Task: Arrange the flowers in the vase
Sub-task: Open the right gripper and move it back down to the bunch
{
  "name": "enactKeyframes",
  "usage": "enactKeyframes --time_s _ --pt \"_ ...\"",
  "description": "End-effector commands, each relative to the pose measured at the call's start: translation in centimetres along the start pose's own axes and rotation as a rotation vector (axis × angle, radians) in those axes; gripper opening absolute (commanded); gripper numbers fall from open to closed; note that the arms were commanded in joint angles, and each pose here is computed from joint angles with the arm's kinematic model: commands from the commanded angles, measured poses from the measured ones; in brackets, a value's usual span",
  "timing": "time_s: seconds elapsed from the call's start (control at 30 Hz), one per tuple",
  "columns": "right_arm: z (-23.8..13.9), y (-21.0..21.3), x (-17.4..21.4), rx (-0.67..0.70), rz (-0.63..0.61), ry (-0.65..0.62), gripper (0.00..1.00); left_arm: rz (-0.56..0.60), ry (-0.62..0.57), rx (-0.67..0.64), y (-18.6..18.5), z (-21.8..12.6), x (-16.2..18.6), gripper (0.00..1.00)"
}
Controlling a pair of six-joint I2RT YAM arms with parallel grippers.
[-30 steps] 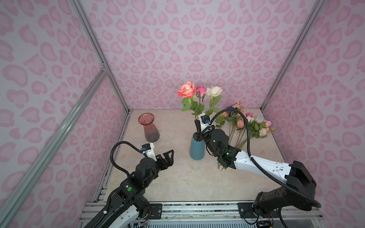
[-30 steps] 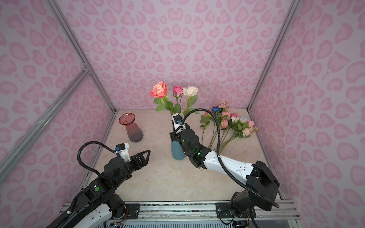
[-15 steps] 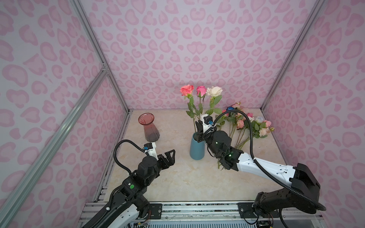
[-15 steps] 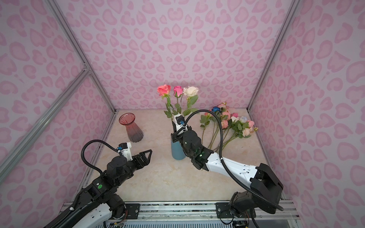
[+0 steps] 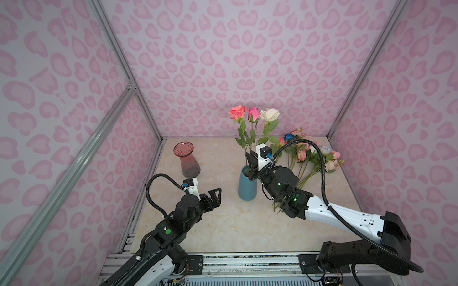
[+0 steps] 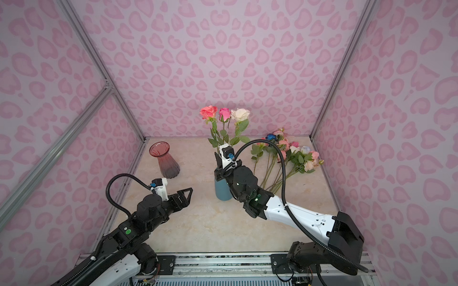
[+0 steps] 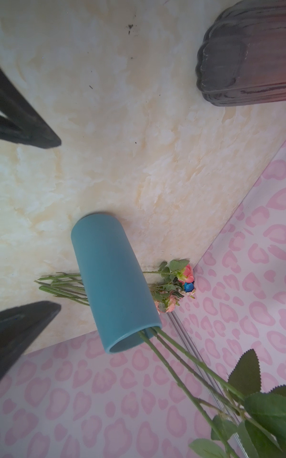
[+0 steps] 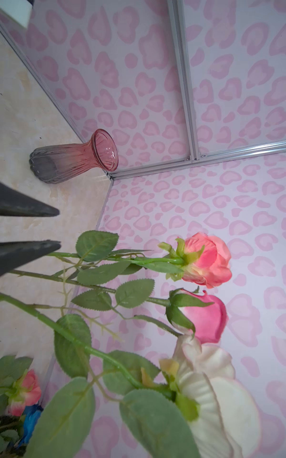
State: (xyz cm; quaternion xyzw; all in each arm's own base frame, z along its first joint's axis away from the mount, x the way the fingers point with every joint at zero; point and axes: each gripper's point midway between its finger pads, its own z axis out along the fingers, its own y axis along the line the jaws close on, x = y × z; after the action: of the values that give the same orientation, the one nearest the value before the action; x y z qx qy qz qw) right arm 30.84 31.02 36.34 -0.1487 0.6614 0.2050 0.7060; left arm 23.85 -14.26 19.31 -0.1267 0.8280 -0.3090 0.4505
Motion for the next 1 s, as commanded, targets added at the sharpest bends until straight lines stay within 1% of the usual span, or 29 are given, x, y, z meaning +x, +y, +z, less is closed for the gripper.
enactKeyframes --time_s 0.0,0.13,0.23,0.3,0.37,0.43,0.5,0.53,0.6,0.67,0.77,0.8,0.97 --pt "-0.7 -0.9 0.4 0.037 -0.009 0.022 0.19 -0.013 -0.026 0.045 -1.1 0.0 -0.8 0.97" --pt "-2.1 -3.2 0.8 0.126 -0.004 0.043 0.19 -0.014 -0.013 0.056 -1.3 0.3 -0.5 0.97" --pt "-3.2 -6.2 1.9 0.215 0.013 0.084 0.19 -0.016 0.006 0.067 -1.4 0.7 0.0 0.97" --pt "-3.7 -9.0 3.3 0.275 0.062 0.125 0.20 -0.024 0.022 0.076 -1.5 1.1 0.5 0.97" --pt "-3.9 -12.3 5.3 0.333 0.144 0.186 0.21 -0.031 0.045 0.080 -1.5 1.6 1.1 0.97" --pt "-4.0 -17.1 8.4 0.438 0.260 0.318 0.22 -0.039 0.063 0.076 -1.4 2.0 1.5 0.97" --pt "-4.0 -20.6 11.9 0.510 0.352 0.455 0.23 -0.038 0.061 0.068 -1.2 2.1 1.6 0.97" --pt "-4.0 -22.0 13.5 0.531 0.389 0.521 0.23 -0.037 0.055 0.066 -1.1 2.1 1.4 0.97" --pt "-4.0 -24.3 15.8 0.595 0.421 0.624 0.24 -0.034 0.045 0.067 -1.2 1.9 1.2 0.97" --pt "-3.5 -25.5 17.8 0.608 0.443 0.715 0.24 -0.031 0.041 0.068 -1.2 1.7 1.1 0.97" --pt "-1.9 -26.6 20.4 0.599 0.465 0.790 0.27 -0.029 0.039 0.062 -0.9 1.5 1.2 0.97" --pt "-1.6 -27.1 21.4 0.619 0.469 0.826 0.28 -0.029 0.040 0.058 -0.8 1.5 1.2 0.97" --pt "0.3 -29.1 25.2 0.674 0.457 0.913 0.28 -0.028 0.040 0.055 -0.5 1.1 1.4 0.97"
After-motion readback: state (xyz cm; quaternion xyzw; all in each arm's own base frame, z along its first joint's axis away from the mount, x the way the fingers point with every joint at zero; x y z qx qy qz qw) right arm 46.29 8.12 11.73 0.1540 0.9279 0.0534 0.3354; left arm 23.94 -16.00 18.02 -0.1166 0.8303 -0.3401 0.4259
